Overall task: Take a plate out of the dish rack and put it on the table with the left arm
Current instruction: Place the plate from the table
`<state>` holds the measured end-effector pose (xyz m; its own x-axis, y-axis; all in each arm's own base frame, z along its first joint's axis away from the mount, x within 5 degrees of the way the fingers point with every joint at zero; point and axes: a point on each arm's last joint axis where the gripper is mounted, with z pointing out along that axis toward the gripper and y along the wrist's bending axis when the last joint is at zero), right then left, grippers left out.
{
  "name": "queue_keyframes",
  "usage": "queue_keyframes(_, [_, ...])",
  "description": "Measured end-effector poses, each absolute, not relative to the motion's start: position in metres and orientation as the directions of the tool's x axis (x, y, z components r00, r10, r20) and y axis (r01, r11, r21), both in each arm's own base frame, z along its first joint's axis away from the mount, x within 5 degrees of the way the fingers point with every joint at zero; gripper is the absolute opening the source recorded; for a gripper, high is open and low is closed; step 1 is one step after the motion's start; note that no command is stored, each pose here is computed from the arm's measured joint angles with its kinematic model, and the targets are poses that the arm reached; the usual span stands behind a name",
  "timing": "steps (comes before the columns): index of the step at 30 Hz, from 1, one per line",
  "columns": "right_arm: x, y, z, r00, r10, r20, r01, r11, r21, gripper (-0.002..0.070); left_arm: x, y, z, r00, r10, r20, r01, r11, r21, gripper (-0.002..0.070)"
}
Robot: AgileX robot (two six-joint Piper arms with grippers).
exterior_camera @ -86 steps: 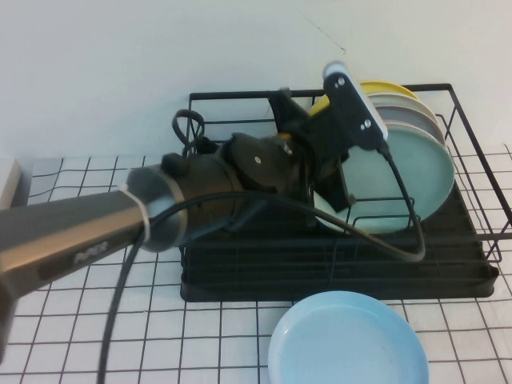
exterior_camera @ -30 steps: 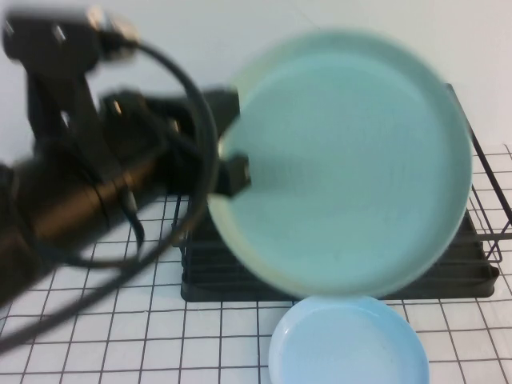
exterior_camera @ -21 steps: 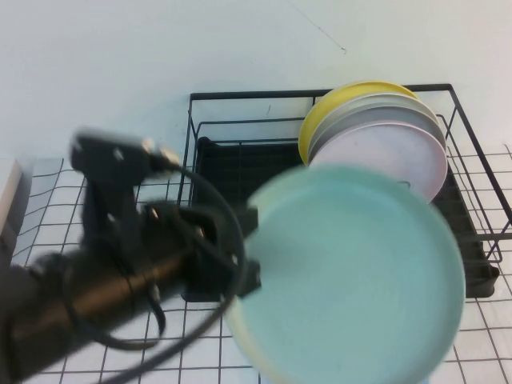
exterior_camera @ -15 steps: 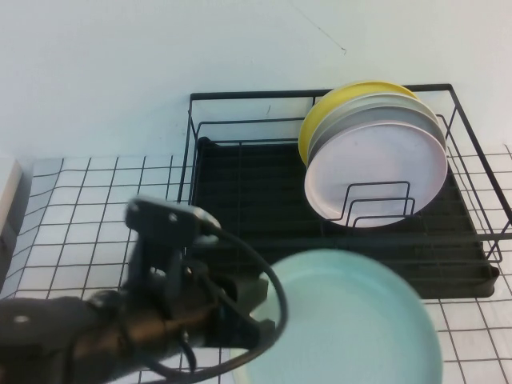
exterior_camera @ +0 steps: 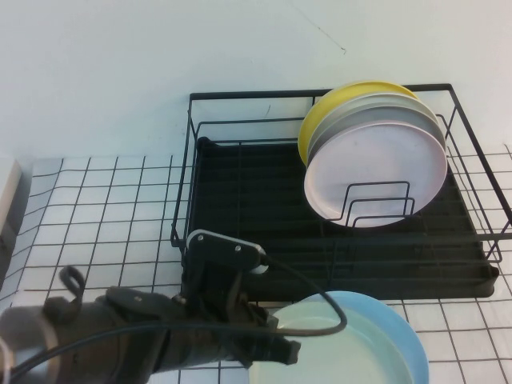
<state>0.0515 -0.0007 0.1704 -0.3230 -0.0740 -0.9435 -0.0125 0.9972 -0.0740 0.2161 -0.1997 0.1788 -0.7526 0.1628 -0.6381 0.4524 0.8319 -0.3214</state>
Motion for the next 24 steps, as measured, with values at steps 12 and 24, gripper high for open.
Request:
queue_keyframes(12, [0.052, -0.001, 0.17, -0.323, -0.074, -0.944, -0.012, 0.997, -0.074, -0.0002, 0.232, -0.211, 0.174, -0.735, 0.194, -0.65, 0.47, 0.837, -0.282, 0.0002])
queue_keyframes(24, [0.052, -0.001, 0.17, -0.323, -0.074, -0.944, -0.012, 0.997, -0.074, -0.0002, 0.242, -0.224, 0.182, -0.701, 0.211, -0.682, 0.52, 0.805, -0.285, 0.0002])
